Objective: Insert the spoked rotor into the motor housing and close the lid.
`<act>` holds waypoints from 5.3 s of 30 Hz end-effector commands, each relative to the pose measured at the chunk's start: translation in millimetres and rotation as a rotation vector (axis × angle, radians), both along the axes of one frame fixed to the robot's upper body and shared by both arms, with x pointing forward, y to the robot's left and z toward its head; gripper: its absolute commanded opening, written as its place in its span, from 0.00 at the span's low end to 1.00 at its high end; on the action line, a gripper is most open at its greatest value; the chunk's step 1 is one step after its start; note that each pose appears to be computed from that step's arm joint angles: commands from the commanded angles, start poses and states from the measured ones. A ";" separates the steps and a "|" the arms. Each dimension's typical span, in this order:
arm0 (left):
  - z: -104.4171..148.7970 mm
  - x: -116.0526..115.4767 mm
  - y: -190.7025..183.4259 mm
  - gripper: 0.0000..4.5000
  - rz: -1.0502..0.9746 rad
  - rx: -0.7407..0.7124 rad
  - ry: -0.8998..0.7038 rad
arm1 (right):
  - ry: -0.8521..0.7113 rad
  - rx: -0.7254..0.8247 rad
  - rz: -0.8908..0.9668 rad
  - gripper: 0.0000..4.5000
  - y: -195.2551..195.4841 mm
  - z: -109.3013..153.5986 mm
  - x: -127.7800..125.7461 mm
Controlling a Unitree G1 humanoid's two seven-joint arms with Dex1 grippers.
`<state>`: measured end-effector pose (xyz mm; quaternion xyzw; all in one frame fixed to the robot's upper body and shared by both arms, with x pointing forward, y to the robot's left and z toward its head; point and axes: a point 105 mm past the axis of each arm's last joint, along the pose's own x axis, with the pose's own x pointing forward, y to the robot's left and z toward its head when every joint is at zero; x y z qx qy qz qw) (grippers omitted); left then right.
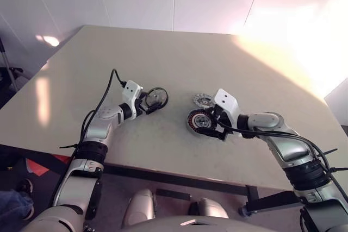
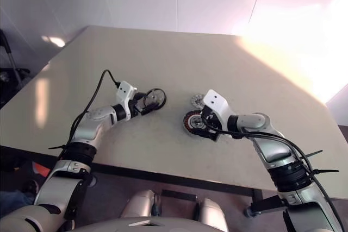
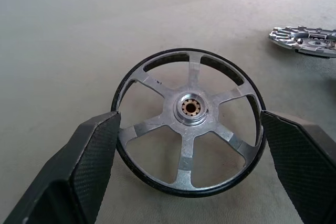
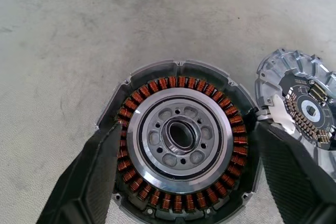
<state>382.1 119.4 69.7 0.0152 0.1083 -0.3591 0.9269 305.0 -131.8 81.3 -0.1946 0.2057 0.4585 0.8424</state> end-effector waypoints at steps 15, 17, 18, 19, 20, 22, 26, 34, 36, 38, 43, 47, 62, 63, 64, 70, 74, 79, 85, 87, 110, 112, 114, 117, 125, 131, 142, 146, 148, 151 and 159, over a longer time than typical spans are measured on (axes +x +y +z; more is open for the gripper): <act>13.5 5.5 1.1 1.00 0.004 0.000 -0.054 | -0.088 0.050 0.019 0.79 3.8 27.1 9.0; 13.5 5.7 1.0 1.00 0.005 0.001 -0.055 | -0.084 0.047 0.020 0.63 3.6 25.6 9.1; 13.6 5.7 1.1 1.00 0.005 0.001 -0.055 | -0.082 0.045 0.021 0.55 3.6 24.8 8.8; 13.6 5.7 1.2 1.00 0.005 0.001 -0.055 | -0.082 0.043 0.023 0.48 3.8 24.1 8.4; 13.6 5.7 1.2 1.00 0.005 0.001 -0.056 | -0.081 0.042 0.024 0.39 3.9 23.7 8.1; 13.6 5.8 1.3 1.00 0.005 0.002 -0.056 | -0.081 0.040 0.024 0.32 3.9 23.3 8.2; 14.0 5.9 1.6 1.00 0.007 0.002 -0.058 | -0.081 0.047 0.022 0.25 3.8 24.5 8.6; 13.7 7.1 2.1 1.00 0.009 0.004 -0.057 | -0.088 0.047 0.025 0.01 4.2 25.5 9.5; 13.5 7.1 2.1 1.00 0.010 0.003 -0.056 | -0.088 0.041 0.023 0.01 3.9 24.4 9.4; 13.6 7.5 2.1 1.00 0.011 0.003 -0.056 | -0.084 0.038 0.022 0.01 3.3 23.4 9.6; 13.3 7.5 3.0 1.00 0.016 0.003 -0.057 | -0.033 0.010 0.006 0.01 -2.4 6.0 7.5; 12.7 7.6 6.4 1.00 0.029 0.003 -0.057 | 0.035 -0.015 -0.007 0.01 -4.9 -18.8 3.1; 11.4 7.7 5.5 1.00 0.025 0.005 -0.052 | -0.095 0.066 0.051 0.01 7.3 33.3 4.7; 11.3 7.8 5.3 1.00 0.025 0.004 -0.052 | -0.095 0.065 0.052 0.01 7.7 33.8 4.2; 11.4 7.8 5.1 1.00 0.024 0.003 -0.052 | -0.094 0.062 0.052 0.01 7.7 33.4 3.8; 10.9 7.9 5.2 1.00 0.026 0.002 -0.050 | -0.056 0.048 0.045 0.01 7.4 22.0 1.7; 10.5 7.8 6.8 1.00 0.032 0.003 -0.051 | 0.004 0.033 0.025 0.01 6.6 1.5 -1.6; 11.4 8.2 11.6 1.00 0.047 0.000 -0.054 | 0.020 0.021 0.002 0.01 4.5 -9.1 1.0; 11.5 8.6 11.1 1.00 0.047 0.000 -0.055 | -0.036 0.042 0.018 0.01 5.8 9.6 5.2; 11.2 8.7 10.4 1.00 0.045 -0.001 -0.055 | -0.068 0.060 0.022 0.01 7.1 21.9 7.7; 10.5 9.4 15.5 1.00 0.059 0.002 -0.052 | -0.012 0.030 -0.024 0.01 0.7 -1.1 5.1; 10.3 9.3 15.7 1.00 0.060 0.003 -0.052 | -0.039 0.038 -0.010 0.01 2.2 8.6 6.0; 9.9 9.1 15.3 1.00 0.060 0.002 -0.052 | -0.076 0.038 -0.002 0.01 2.2 19.5 8.6; 9.6 9.0 15.1 1.00 0.061 0.002 -0.051 | -0.154 0.054 0.018 0.01 4.6 46.4 12.7; 9.5 9.1 14.7 1.00 0.061 0.001 -0.051 | -0.142 0.053 0.035 0.01 7.7 47.5 7.9; 9.5 9.2 15.7 1.00 0.065 0.004 -0.050 | 0.048 0.035 -0.026 0.01 0.9 -14.3 -2.4; 9.9 9.2 16.8 1.00 0.070 0.000 -0.050 | -0.077 0.060 -0.027 0.01 1.9 20.3 10.8; 10.8 11.3 19.2 1.00 0.108 -0.044 -0.035 | -0.145 0.081 -0.014 0.01 4.7 42.7 13.9; 12.5 12.6 22.1 1.00 0.133 -0.085 -0.018 | -0.173 0.087 -0.013 0.01 4.7 52.1 15.8; 13.8 14.8 29.1 1.00 0.181 -0.162 0.035 | -0.200 0.094 -0.018 0.01 4.1 61.5 18.6; 4.8 17.2 34.8 1.00 0.251 -0.368 0.276 | -0.206 0.101 -0.030 0.01 6.0 60.9 21.8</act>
